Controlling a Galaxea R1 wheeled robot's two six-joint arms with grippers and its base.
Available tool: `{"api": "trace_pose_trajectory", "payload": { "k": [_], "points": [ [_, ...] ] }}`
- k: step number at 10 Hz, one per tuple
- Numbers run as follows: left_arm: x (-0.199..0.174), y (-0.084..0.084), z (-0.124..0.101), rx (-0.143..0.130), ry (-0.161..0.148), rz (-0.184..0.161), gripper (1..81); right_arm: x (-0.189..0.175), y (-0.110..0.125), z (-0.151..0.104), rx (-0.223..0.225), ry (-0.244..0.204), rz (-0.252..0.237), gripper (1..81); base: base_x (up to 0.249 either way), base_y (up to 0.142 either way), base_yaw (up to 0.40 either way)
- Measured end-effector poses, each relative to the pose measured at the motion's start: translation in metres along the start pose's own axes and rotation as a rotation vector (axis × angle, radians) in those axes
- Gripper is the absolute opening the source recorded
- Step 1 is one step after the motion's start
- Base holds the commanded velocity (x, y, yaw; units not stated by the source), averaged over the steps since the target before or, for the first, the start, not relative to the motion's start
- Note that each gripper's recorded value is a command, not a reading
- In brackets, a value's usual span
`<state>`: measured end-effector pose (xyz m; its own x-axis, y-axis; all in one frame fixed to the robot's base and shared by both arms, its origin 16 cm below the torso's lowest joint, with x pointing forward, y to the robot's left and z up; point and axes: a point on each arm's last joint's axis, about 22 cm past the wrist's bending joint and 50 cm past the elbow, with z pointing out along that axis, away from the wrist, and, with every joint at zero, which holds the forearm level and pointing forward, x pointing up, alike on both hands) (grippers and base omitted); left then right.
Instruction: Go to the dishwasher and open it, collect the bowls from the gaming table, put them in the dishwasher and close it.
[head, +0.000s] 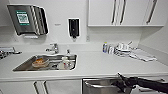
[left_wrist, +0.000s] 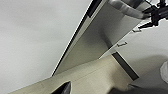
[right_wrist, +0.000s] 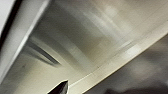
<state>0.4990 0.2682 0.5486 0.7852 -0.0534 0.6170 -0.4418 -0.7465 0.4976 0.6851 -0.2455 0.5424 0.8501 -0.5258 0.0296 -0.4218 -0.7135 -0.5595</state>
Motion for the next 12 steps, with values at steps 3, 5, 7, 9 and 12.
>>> {"api": "trace_pose_trajectory", "payload": {
  "k": [3, 5, 7, 9, 12],
  "points": [
    [0.000, 0.004, 0.004, -0.009, 0.000, 0.002, 81.1, -0.021, 0.023, -0.005, 0.010, -0.037, 0.022, 81.1, 0.000, 0.000, 0.000],
    [0.001, 0.005, 0.004, -0.010, 0.001, 0.004, 81.1, -0.023, 0.025, -0.006, 0.016, -0.038, 0.022, 81.1, 0.000, 0.000, 0.000],
    [-0.005, 0.001, 0.006, -0.004, -0.006, -0.002, 81.1, -0.024, 0.024, -0.005, 0.022, -0.035, 0.017, 81.1, 0.000, 0.000, 0.000],
    [-0.007, -0.001, 0.009, 0.000, -0.009, -0.005, 81.1, -0.024, 0.023, -0.005, 0.025, -0.034, 0.014, 81.1, 0.000, 0.000, 0.000],
    [-0.009, -0.001, 0.010, -0.001, -0.009, -0.009, 81.1, -0.020, 0.021, 0.001, 0.055, -0.003, 0.015, 81.1, -0.072, 0.000, 0.000]
  ]
}}
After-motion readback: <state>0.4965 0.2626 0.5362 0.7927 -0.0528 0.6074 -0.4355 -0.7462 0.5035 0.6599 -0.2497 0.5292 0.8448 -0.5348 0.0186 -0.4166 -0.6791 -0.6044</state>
